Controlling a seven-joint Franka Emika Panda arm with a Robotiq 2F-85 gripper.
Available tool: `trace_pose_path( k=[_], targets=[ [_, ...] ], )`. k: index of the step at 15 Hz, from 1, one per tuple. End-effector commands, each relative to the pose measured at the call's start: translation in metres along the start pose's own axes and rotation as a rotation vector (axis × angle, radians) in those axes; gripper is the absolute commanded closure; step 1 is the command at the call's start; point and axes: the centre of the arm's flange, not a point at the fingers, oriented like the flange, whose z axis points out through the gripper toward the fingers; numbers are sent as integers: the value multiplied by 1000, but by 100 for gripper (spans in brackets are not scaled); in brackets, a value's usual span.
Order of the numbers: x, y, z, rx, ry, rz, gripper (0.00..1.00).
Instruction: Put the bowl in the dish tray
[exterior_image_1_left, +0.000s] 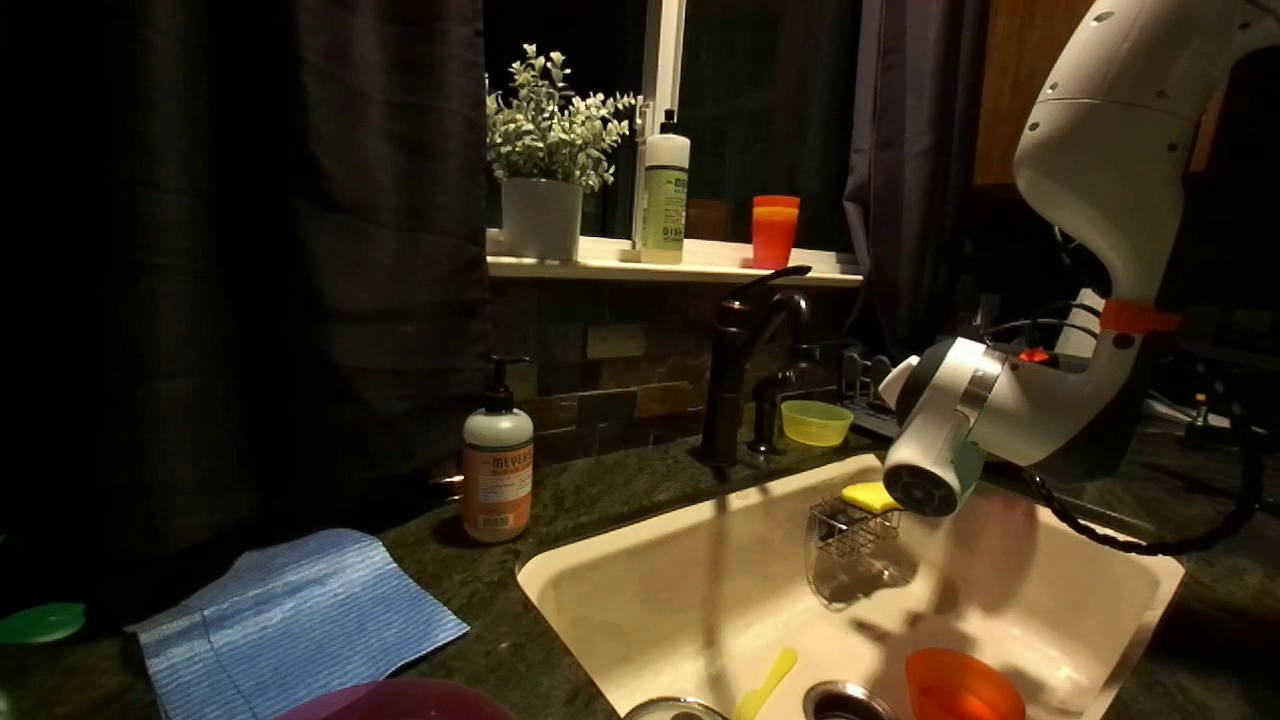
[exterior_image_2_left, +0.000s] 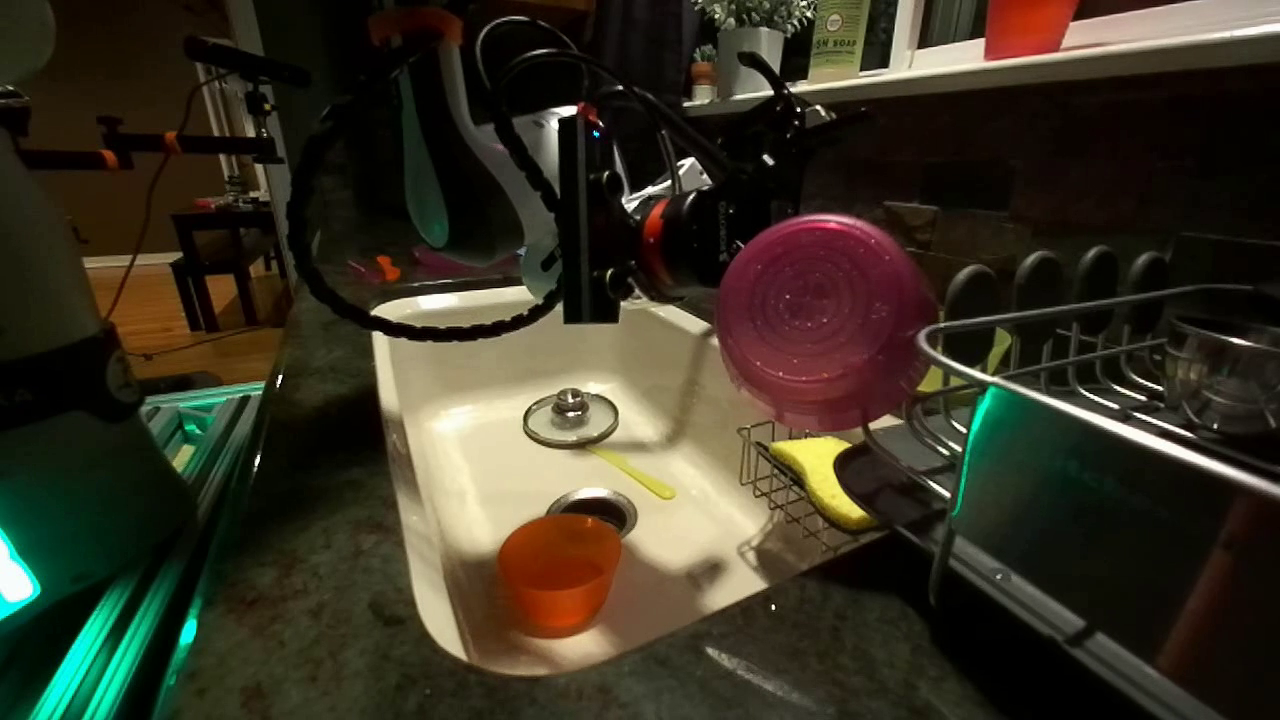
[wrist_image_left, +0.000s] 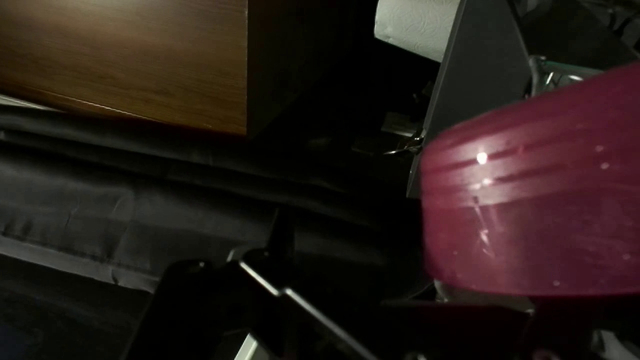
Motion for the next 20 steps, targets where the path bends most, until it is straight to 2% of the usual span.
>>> trace_pose_path(
  k=[1,5,13,16,20],
  targets=[
    [9,9,-5,116,-14,65,0],
    [26,23,-14,227,-39,121,0],
    [39,38,-22,337,-69,181,0],
    [40,52,-27,421,-115,223,0],
    [37,89,-30,527,-251,306,0]
  ],
)
